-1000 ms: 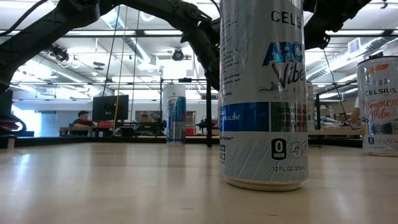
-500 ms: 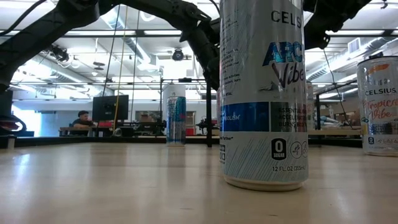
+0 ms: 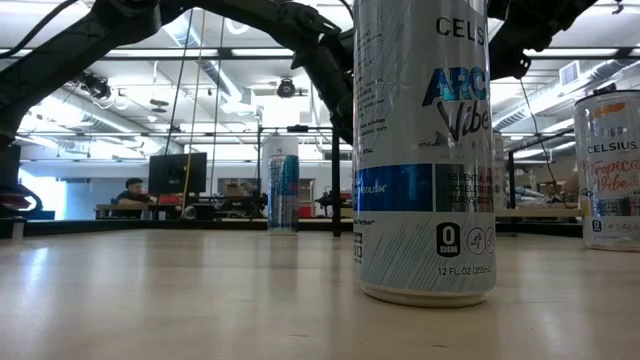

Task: Place canned beverage on shelf
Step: Put the left red soda can on the shelf

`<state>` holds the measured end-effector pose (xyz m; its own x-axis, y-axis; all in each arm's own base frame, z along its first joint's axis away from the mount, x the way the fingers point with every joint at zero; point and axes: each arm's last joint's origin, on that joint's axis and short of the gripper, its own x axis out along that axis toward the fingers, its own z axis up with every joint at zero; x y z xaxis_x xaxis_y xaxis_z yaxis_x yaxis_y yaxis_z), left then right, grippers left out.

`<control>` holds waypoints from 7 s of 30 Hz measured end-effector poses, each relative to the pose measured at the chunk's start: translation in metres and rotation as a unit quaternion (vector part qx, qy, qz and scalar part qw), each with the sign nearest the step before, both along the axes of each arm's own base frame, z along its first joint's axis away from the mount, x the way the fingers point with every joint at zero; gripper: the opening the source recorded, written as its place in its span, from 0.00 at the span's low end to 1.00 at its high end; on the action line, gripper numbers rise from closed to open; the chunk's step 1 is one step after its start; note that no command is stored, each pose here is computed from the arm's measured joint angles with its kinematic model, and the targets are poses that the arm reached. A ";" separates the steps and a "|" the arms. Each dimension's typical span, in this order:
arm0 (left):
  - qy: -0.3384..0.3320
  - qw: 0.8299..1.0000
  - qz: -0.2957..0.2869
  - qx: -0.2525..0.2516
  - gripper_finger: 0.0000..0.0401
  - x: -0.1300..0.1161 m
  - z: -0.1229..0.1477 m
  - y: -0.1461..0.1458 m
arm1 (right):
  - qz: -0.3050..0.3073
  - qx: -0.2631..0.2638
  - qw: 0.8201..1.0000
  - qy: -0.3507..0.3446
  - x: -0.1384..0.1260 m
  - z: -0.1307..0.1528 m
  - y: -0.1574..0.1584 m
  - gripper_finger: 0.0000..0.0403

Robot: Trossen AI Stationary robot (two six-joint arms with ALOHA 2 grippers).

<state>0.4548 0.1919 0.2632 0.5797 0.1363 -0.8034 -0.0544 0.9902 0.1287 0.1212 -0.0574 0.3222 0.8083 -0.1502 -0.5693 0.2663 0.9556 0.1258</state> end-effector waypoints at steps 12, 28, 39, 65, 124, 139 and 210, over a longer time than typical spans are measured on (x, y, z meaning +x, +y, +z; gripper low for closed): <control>-0.065 0.997 0.020 0.040 0.83 0.010 0.010 0.006 | 0.000 0.000 1.000 0.000 0.000 0.000 0.000 0.76; -0.015 0.999 0.048 0.004 0.83 0.002 0.002 0.004 | 0.000 0.000 1.000 0.000 0.000 0.000 0.000 0.76; -0.015 0.997 0.078 -0.005 0.83 0.001 0.002 0.003 | 0.000 0.000 1.000 0.000 0.000 0.000 0.000 0.76; -0.028 0.993 0.110 -0.026 0.89 0.001 0.005 0.004 | 0.000 0.000 1.000 0.000 0.000 0.000 0.000 0.76; -0.263 0.959 0.086 -0.060 0.89 -0.071 0.183 -0.022 | 0.033 -0.094 0.992 -0.076 0.076 -0.006 -0.039 0.98; -0.285 0.951 0.101 -0.072 0.89 -0.116 0.222 -0.036 | 0.043 -0.197 0.979 -0.032 0.126 -0.046 -0.081 0.94; -0.208 0.969 0.105 -0.086 0.89 -0.122 0.208 -0.039 | -0.385 -0.099 0.917 0.013 0.155 -0.090 -0.066 0.63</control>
